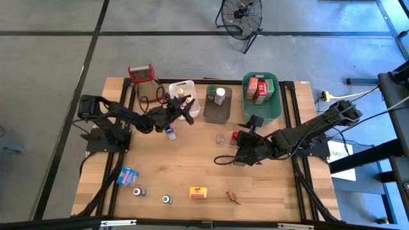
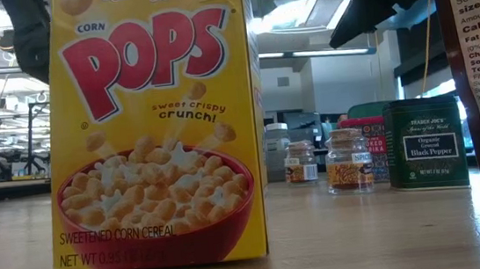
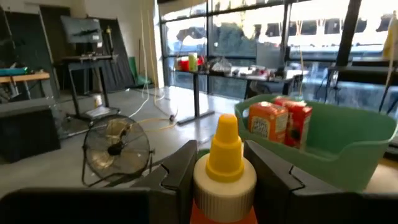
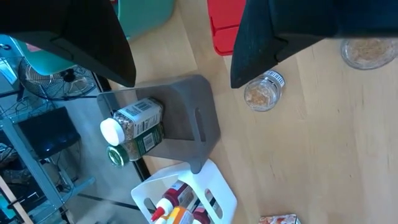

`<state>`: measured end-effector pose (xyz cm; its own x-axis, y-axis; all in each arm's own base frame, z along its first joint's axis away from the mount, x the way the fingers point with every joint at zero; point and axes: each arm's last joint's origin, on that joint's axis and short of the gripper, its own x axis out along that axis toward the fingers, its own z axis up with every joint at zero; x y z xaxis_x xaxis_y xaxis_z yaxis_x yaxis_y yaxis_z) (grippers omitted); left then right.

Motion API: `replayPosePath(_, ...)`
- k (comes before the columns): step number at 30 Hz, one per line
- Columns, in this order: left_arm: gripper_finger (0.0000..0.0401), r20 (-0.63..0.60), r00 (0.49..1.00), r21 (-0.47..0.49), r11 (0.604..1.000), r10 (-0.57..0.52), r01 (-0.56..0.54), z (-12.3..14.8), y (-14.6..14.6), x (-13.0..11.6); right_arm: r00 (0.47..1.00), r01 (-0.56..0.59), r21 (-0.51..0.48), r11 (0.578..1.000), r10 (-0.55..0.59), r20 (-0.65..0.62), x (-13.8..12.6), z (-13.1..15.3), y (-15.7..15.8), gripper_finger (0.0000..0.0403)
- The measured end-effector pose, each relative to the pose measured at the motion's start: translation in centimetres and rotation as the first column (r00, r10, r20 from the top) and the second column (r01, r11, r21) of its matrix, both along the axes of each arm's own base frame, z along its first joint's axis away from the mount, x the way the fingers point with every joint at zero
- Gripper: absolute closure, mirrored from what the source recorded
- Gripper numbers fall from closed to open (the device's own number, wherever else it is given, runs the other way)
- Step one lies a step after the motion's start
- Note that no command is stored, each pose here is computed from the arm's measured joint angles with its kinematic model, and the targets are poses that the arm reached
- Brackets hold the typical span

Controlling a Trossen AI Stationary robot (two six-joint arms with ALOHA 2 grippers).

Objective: Pick & Place Kitchen Items
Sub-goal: Put the yellow food coloring into the white bin

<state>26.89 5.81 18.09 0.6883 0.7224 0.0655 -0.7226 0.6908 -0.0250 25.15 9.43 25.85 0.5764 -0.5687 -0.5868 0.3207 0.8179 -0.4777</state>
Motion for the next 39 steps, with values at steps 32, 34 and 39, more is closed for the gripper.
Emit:
replayPosePath(32, 0.0290, -0.062, 0.991, 0.059, 0.991, 0.122, -0.119, -1.5, -1.7, 1.2, 1.000, -0.014, 0.025, 1.000, 0.014, -0.008, 0.0, 0.0, 0.1, 0.0137)
replayPosePath(34, 0.0290, -0.078, 0.988, 0.085, 0.988, 0.134, -0.127, -1.1, -2.4, 1.5, 1.000, -0.014, 0.025, 1.000, 0.014, -0.009, 0.0, 0.0, 0.1, 0.0137)
replayPosePath(39, 0.0290, -0.044, 0.993, 0.086, 0.990, 0.111, -0.107, -0.1, -3.4, 2.5, 1.000, -0.016, 0.023, 1.000, 0.016, -0.011, 0.0, 0.0, 0.1, 0.0137)
